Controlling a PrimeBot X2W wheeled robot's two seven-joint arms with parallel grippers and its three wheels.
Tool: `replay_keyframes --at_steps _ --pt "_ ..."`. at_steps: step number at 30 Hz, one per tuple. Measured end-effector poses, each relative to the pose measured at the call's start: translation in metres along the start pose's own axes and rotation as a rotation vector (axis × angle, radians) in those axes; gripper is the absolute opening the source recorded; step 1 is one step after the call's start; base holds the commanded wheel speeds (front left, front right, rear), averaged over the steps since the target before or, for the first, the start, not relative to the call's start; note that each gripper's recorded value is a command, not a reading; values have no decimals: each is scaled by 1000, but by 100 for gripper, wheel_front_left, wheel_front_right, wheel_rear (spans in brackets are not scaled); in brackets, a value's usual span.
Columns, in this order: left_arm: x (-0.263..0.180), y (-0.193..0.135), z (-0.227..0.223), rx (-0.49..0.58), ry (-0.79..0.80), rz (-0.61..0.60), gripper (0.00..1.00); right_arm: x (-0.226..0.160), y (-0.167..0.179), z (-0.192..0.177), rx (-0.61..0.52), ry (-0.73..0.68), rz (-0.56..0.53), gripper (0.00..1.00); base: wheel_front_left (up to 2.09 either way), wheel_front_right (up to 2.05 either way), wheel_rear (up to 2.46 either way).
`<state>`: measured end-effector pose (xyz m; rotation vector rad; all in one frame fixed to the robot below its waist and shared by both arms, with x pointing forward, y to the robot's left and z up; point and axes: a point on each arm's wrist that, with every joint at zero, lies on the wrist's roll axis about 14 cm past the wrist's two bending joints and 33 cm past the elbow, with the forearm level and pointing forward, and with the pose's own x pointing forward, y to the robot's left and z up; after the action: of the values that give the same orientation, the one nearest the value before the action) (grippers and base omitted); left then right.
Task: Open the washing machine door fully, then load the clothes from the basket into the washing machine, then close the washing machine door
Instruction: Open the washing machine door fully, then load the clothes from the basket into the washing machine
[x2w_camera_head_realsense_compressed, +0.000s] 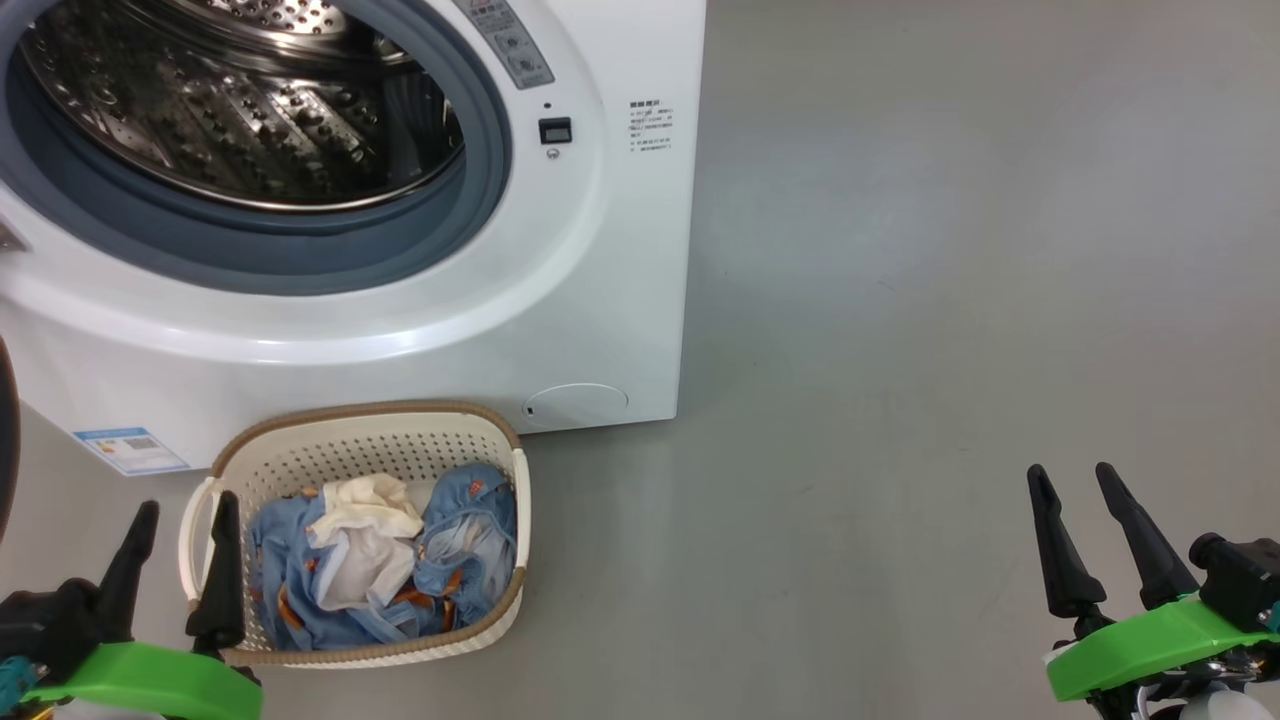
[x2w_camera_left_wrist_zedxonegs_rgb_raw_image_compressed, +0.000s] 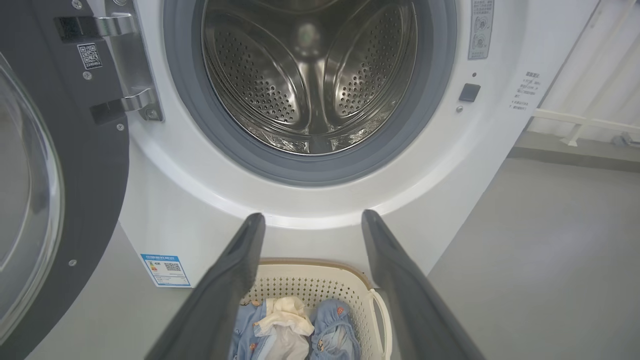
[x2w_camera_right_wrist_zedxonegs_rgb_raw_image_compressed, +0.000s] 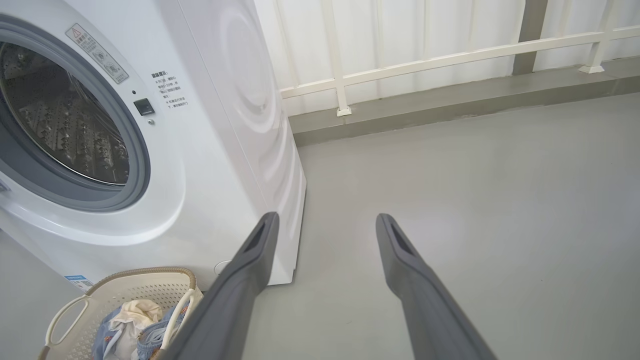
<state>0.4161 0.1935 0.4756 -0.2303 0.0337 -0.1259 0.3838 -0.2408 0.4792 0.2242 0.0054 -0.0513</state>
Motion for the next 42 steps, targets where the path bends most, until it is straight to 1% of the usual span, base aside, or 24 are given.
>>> replay_keyframes --at_steps 6,14,20,33,38,42 --pt "-1 2 -5 -18 14 5 100 2 2 -3 4 7 5 100 11 -42 31" --pt "1 7 -8 -26 25 16 100 4 3 -7 5 18 6 100 58 -157 99" --pt "8 10 -3 -10 8 21 100 9 6 -9 11 19 8 100 58 -128 71" --pt "8 7 -10 -7 26 16 100 11 9 -14 16 31 14 100 7 -9 1" --pt "7 3 -24 -15 67 8 100 12 11 -18 19 41 18 100 0 0 0" --pt "4 -1 -48 -29 135 5 100 18 18 -20 31 42 29 100 0 0 0"
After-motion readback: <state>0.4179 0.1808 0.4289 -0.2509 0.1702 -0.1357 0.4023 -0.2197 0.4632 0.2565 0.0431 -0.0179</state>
